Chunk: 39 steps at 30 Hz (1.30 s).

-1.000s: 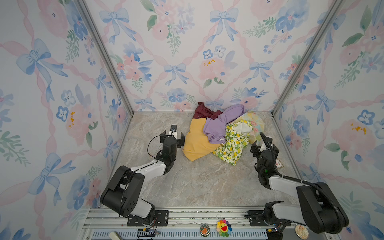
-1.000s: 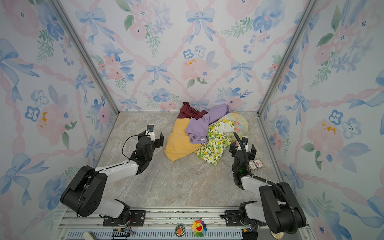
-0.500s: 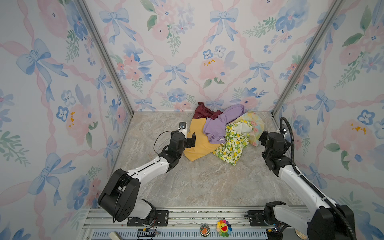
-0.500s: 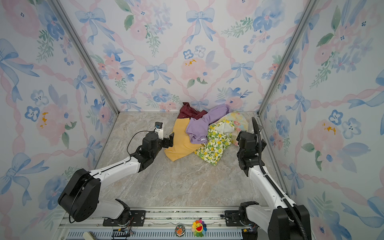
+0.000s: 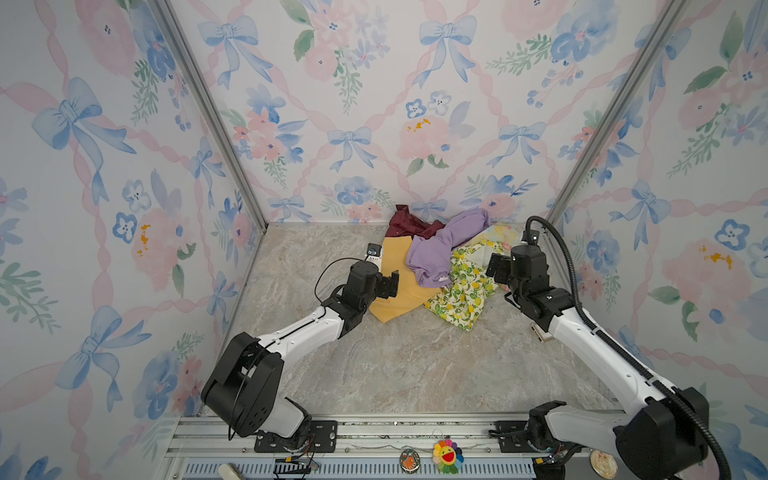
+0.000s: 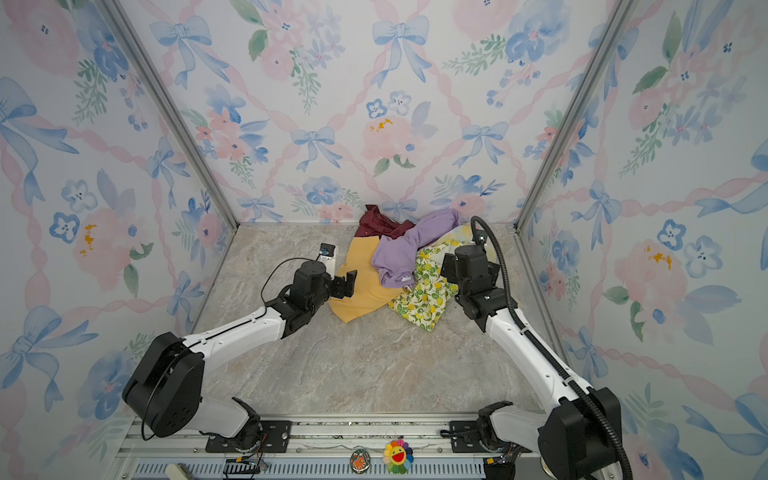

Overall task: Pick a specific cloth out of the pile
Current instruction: 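Reach the left gripper toward the dark red shirt while the right gripper approaches the pile, then lower the left gripper onto the dark red shirt's collar and close it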

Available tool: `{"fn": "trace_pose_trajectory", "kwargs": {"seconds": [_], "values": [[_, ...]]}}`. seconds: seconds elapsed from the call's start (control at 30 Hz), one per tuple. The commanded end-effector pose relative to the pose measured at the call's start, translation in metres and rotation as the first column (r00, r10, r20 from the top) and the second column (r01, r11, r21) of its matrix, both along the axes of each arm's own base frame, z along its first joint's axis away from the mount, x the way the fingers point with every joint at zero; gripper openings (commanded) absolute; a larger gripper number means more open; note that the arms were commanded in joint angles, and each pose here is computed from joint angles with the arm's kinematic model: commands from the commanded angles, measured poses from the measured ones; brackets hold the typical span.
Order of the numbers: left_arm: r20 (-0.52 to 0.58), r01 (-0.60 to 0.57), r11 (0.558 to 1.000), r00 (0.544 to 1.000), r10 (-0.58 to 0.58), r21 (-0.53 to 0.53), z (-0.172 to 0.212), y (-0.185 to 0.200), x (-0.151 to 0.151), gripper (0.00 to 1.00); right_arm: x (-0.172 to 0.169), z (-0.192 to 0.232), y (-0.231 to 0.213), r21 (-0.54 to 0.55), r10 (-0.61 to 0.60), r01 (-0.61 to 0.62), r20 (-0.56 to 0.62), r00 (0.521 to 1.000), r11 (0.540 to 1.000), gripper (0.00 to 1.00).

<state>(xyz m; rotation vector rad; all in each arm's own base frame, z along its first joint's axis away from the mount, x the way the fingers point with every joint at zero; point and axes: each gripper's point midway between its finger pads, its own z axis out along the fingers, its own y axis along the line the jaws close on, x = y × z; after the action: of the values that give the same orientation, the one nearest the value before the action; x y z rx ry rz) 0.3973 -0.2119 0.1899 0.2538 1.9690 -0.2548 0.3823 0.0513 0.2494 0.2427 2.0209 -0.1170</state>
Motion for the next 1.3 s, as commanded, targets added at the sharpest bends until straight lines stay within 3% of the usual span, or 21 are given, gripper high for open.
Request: {"fn": "trace_pose_trajectory", "kwargs": {"seconds": [0.0, 0.33, 0.6, 0.77, 1.03, 1.27], "values": [[-0.041, 0.007, 1.0, 0.999, -0.006, 0.012, -0.008, -0.003, 0.0, 0.94, 0.001, 0.006, 0.024, -0.022, 0.083, -0.084, -0.028, 0.996, 0.996, 0.98], [-0.059, -0.028, 0.999, 0.998, 0.026, -0.017, -0.01, 0.007, 0.007, 0.93, 0.01, 0.015, 0.088, -0.026, 0.277, -0.279, -0.067, 0.959, 0.96, 0.99], [-0.187, -0.144, 0.968, 0.977, 0.106, -0.206, -0.012, 0.028, 0.04, 0.89, -0.016, 0.016, 0.107, -0.021, 0.386, -0.388, -0.055, 0.921, 0.921, 0.98], [-0.243, -0.166, 0.946, 0.965, 0.098, -0.279, -0.005, 0.007, 0.066, 0.88, -0.044, -0.006, 0.102, 0.009, 0.433, -0.433, -0.045, 0.901, 0.902, 0.98], [-0.306, -0.17, 0.914, 0.95, 0.054, -0.367, -0.016, -0.042, 0.123, 0.87, -0.086, -0.026, 0.08, 0.105, 0.386, -0.385, 0.01, 0.922, 0.917, 0.98], [-0.294, -0.177, 0.901, 0.954, 0.058, -0.397, -0.038, -0.077, 0.188, 0.84, -0.11, -0.037, 0.077, 0.077, 0.415, -0.415, 0.012, 0.91, 0.907, 0.98]]}}
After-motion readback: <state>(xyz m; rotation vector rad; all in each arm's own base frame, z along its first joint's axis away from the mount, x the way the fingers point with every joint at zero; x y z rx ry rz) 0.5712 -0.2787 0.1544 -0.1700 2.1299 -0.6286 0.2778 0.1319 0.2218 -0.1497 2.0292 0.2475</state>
